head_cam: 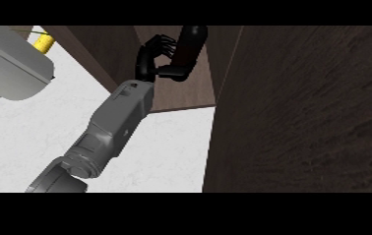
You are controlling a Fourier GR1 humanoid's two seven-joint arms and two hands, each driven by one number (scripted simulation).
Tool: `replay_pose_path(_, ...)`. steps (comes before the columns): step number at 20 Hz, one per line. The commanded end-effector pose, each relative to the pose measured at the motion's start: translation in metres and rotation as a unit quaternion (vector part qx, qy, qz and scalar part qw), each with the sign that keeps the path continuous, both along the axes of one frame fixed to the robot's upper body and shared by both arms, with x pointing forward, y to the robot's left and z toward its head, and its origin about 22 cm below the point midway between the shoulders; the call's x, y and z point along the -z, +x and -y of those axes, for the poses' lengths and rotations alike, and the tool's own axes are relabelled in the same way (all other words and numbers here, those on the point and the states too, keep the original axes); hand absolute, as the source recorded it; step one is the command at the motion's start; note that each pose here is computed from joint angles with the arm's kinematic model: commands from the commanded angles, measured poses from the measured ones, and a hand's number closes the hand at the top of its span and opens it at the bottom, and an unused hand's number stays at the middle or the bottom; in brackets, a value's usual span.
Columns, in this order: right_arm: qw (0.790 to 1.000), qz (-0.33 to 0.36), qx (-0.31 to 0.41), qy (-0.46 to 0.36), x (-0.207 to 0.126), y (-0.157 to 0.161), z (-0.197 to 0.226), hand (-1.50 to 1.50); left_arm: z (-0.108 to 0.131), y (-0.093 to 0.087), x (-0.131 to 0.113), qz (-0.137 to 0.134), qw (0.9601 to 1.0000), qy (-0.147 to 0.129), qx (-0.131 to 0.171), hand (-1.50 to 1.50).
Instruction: Pick up the wine, place it into the cabinet and close the cabinet
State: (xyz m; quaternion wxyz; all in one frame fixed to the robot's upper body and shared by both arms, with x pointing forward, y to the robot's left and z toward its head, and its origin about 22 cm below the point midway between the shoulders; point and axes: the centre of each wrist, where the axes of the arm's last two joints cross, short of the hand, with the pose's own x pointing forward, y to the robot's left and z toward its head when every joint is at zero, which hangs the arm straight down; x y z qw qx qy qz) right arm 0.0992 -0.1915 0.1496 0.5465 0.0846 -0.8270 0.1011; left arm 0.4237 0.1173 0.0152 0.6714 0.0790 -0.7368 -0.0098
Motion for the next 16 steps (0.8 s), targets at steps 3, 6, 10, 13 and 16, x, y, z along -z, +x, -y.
replay_pose_path(3,0.998,-0.009,-0.037,0.045,-0.018,-0.017,0.001,-1.5,-0.007,-0.001,0.006,0.019,0.9983,0.049,-0.026,-1.5)
replay_pose_path(6,0.999,-0.009,-0.041,0.033,-0.021,-0.018,0.003,-1.5,-0.01,0.01,-0.014,0.031,0.9968,0.063,-0.04,-1.5)
replay_pose_path(10,0.998,-0.001,-0.044,0.046,-0.021,-0.021,0.0,-1.5,-0.033,0.017,-0.021,0.031,0.9943,0.082,-0.061,-1.5)
replay_pose_path(13,0.998,0.007,-0.044,0.04,-0.02,-0.019,0.002,-1.5,-0.017,0.014,-0.018,0.034,0.9943,0.074,-0.069,-1.5)
replay_pose_path(16,0.998,0.005,-0.044,0.038,-0.016,-0.016,0.002,-1.5,-0.013,0.023,-0.041,0.05,0.9978,0.037,-0.023,-1.5)
